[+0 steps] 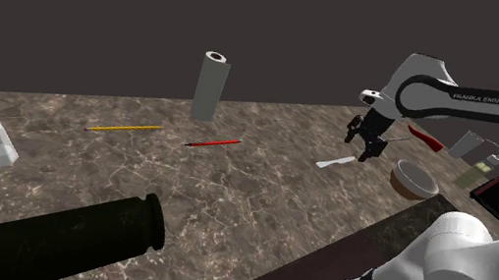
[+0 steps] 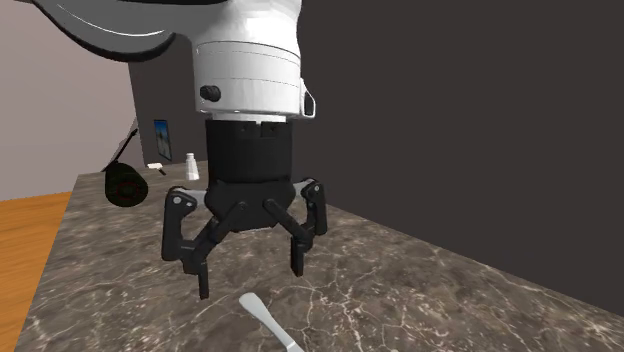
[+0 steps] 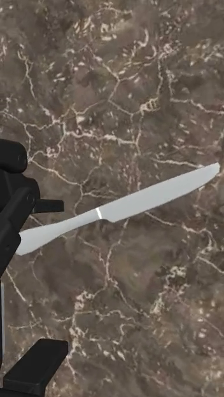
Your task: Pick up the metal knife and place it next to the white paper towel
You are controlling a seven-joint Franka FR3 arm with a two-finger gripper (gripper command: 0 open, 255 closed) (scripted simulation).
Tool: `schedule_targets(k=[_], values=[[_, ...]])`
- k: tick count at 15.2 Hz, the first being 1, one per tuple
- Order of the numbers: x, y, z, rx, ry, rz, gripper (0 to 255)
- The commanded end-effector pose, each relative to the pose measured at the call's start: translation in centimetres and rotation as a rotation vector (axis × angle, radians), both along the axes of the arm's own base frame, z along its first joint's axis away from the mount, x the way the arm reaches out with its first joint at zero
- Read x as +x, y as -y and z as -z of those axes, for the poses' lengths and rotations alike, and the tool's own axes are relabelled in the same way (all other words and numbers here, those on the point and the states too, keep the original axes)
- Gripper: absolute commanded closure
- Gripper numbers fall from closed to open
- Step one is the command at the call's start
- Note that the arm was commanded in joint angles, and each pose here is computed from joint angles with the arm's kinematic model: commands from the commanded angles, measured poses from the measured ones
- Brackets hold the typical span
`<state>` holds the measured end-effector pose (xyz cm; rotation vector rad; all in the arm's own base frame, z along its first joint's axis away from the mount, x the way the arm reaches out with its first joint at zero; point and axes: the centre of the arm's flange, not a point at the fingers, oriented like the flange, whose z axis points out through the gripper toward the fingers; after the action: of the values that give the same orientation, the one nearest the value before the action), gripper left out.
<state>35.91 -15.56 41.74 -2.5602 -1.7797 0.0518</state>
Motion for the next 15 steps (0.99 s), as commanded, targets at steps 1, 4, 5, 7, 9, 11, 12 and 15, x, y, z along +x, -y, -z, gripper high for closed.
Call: schedule_targets(k=[1,4,5,7,9,11,12,15], values=[[1.6,0.8,2.0,0.008,0.001,-0.152,0],[3.0,1.3,4.5,0.018,0.001,-0.281,0],[3.0,1.3,5.0,0.018,0.001,-0.281,0],[3.0,1.3,6.0,0.018,0.001,-0.281,0],[2.9,1.3,7.1,0.018,0.001,-0.281,0],[2.9,1.3,7.9,0.018,0.001,-0.281,0],[2.9,1.3,7.9,0.018,0.001,-0.281,0],[2.9,1.3,7.9,0.018,0.001,-0.281,0]])
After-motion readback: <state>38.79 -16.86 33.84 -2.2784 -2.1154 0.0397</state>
